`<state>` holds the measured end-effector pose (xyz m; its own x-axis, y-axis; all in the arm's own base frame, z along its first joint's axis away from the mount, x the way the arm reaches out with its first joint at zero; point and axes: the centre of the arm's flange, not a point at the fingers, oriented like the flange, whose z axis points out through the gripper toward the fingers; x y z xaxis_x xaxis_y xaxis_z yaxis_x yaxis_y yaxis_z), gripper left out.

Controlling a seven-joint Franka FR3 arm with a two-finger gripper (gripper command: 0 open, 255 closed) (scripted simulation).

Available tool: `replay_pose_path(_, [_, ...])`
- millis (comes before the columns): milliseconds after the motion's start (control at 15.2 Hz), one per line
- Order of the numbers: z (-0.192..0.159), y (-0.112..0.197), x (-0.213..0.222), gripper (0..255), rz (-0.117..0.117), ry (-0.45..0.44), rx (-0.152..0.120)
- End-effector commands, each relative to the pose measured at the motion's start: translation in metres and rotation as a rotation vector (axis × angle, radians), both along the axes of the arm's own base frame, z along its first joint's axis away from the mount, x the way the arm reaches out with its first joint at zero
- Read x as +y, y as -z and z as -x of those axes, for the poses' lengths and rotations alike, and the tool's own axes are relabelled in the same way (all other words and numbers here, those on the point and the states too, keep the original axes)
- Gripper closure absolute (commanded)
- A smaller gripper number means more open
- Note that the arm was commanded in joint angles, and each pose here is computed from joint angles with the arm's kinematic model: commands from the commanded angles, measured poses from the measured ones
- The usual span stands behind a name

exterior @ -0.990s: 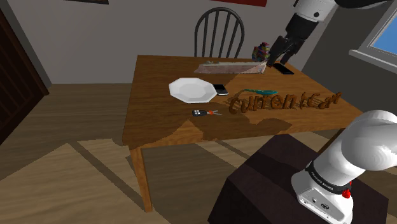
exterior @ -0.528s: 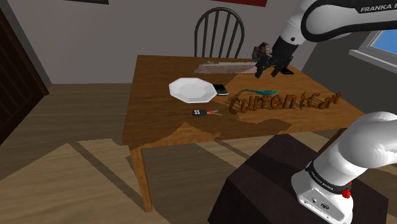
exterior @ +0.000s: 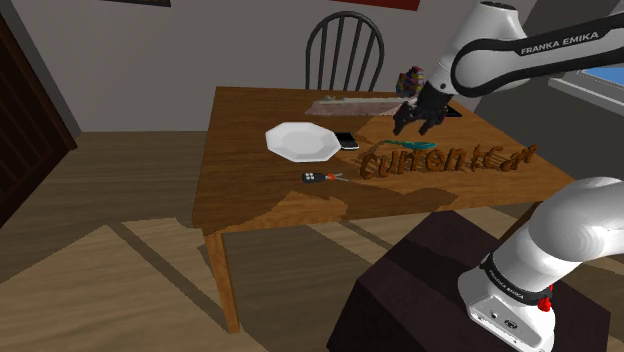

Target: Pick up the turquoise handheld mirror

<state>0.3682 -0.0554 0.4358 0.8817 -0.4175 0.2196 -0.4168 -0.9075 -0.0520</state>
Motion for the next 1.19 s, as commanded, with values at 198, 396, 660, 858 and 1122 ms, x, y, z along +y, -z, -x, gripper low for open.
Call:
replay_pose_path(198, [0.001, 0.025, 0.000, 0, 0.000, 0.001, -0.001])
replay_pose_path(396, [0.001, 0.025, -0.001, 255, 0.000, 0.001, -0.001])
replay_pose_path(660, [0.002, 0.025, -0.001, 255, 0.000, 0.001, -0.001])
replay_pose_path(858, [0.001, 0.025, -0.001, 255, 0.000, 0.001, -0.001])
replay_pose_path(1122, [0.001, 0.009, 0.000, 255, 0.000, 0.001, -0.001])
